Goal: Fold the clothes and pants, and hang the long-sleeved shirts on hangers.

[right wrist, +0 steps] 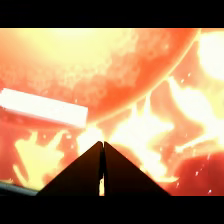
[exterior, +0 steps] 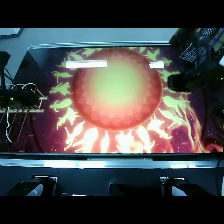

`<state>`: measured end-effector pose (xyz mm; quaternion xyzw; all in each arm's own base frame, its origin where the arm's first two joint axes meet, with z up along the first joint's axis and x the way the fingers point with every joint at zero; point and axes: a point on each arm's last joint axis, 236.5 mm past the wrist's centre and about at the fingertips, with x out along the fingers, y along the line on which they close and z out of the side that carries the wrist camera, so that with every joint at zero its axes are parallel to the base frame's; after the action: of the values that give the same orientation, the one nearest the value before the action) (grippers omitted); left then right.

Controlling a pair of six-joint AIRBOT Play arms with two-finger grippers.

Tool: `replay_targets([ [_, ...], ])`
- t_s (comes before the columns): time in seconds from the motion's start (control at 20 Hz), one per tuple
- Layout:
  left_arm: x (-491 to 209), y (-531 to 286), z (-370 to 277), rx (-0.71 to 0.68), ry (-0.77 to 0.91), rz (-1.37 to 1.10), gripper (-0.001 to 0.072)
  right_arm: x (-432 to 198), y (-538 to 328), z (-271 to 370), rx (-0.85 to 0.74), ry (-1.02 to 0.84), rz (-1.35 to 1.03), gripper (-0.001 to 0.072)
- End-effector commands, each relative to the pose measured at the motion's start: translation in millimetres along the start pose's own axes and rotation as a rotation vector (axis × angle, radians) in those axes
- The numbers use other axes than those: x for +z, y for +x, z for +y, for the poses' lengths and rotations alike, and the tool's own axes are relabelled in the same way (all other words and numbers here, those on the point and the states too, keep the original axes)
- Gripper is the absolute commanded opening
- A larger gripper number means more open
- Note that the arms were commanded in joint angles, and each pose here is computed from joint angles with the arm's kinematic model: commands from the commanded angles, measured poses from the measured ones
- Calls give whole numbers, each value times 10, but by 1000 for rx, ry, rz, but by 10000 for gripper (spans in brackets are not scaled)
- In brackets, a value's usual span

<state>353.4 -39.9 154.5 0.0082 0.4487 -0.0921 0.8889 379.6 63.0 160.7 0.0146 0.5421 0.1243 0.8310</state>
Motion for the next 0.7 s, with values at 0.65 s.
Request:
replay_targets([
  [0.65,-166,58,119,16,8,34,37,-642,337,168,72,-9,217,44],
])
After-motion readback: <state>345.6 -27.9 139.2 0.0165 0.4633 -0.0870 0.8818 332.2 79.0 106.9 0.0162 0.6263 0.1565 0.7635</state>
